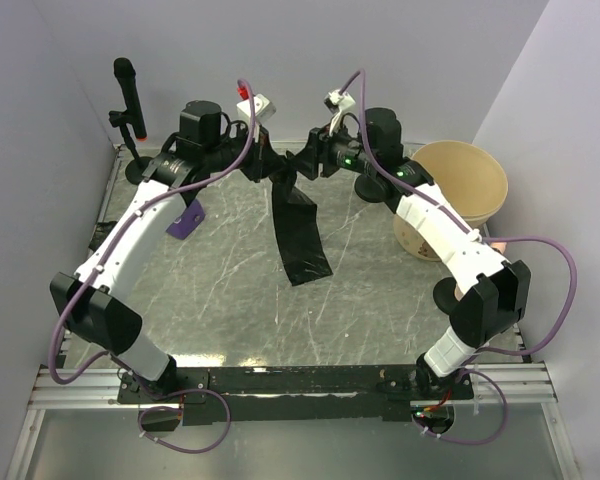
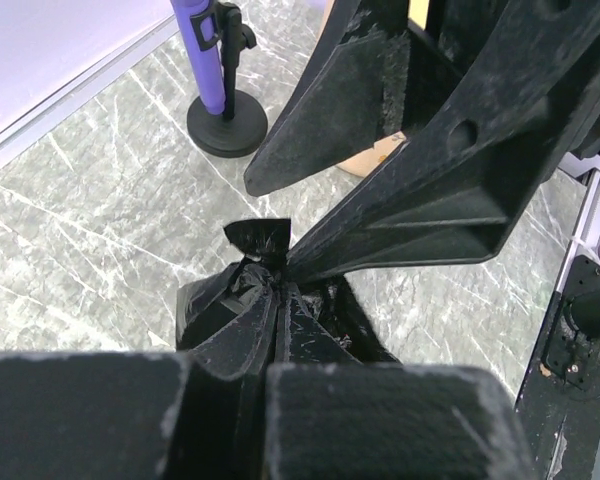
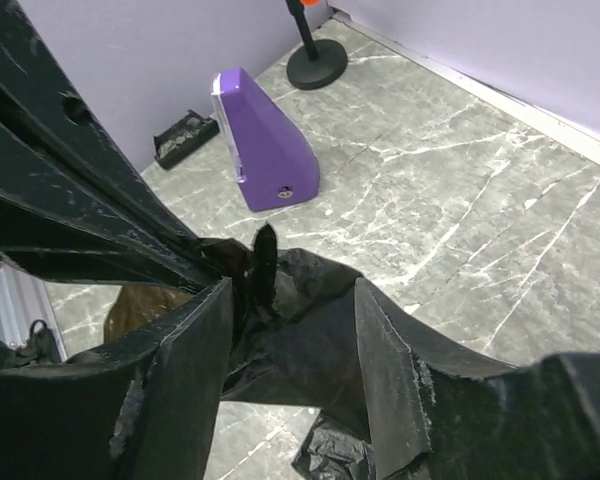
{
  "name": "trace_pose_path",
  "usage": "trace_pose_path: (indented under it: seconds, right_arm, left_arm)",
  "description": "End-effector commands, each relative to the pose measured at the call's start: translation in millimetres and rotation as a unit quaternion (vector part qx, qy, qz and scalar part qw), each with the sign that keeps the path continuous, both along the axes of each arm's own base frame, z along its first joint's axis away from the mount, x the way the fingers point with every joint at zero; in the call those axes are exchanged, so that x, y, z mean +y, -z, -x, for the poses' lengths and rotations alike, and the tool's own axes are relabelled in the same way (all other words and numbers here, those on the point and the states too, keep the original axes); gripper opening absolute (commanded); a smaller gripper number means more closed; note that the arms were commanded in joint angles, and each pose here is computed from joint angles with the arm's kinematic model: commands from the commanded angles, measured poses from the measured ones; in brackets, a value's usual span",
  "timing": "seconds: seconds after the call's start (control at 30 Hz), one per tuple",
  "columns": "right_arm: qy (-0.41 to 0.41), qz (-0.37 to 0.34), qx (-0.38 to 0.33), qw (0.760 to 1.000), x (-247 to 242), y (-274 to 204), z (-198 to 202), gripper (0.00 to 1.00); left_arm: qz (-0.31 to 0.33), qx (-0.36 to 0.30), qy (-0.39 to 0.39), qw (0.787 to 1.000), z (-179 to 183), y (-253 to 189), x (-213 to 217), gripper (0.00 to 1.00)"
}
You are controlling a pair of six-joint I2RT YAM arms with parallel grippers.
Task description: Put the trash bags into the trash bin
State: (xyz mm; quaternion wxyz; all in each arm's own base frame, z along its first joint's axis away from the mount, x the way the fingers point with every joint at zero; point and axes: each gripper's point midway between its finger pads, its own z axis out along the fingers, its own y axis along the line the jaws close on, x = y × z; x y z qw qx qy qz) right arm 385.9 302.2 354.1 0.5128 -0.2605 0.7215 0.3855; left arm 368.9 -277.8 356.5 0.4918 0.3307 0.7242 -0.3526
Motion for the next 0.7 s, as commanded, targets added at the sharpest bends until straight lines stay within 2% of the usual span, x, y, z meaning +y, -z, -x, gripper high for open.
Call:
trace_pose_path:
  seconds: [0.0,0.13,0.23,0.27,0.3,0.4,0.53,0.67]
  right_arm:
    - [-0.026,0.015,-0.012,0.999,17,4,14,0.6]
    - [-0.031,0.016,-0.016,0.999,21,5,15,0.59]
    - [-0.019,0.032,-0.021,0.999,19,12,12,0.55]
    - [-0.021,0.034,-0.022,0.999,19,12,13,0.47]
    - [-0.029,0.031,-0.023,0.999,19,13,14,0.34]
    - [-0.053,0.002,-0.021,0.998,19,7,21,0.13]
    - [-0.056,-0.021,-0.028,0.998,8,-4,23,0.0]
    - [-0.043,-0.051,-0.029,0.997,-14,-21,18,0.0]
  left_arm:
    - [0.021,-0.051,0.003,0.998,10,-39,2,0.01]
    - [0.018,-0.063,-0.011,0.998,9,-45,7,0.01]
    - [0.02,-0.078,-0.025,0.996,8,-53,12,0.01]
    - [0.021,-0.083,-0.031,0.996,8,-55,14,0.01]
    - [0.009,-0.102,-0.029,0.994,6,-55,15,0.01]
    - [-0.002,-0.113,-0.037,0.993,6,-55,21,0.01]
    - [-0.021,-0.122,-0.048,0.991,4,-46,28,0.0]
    - [-0.038,-0.13,-0.063,0.989,1,-36,39,0.01]
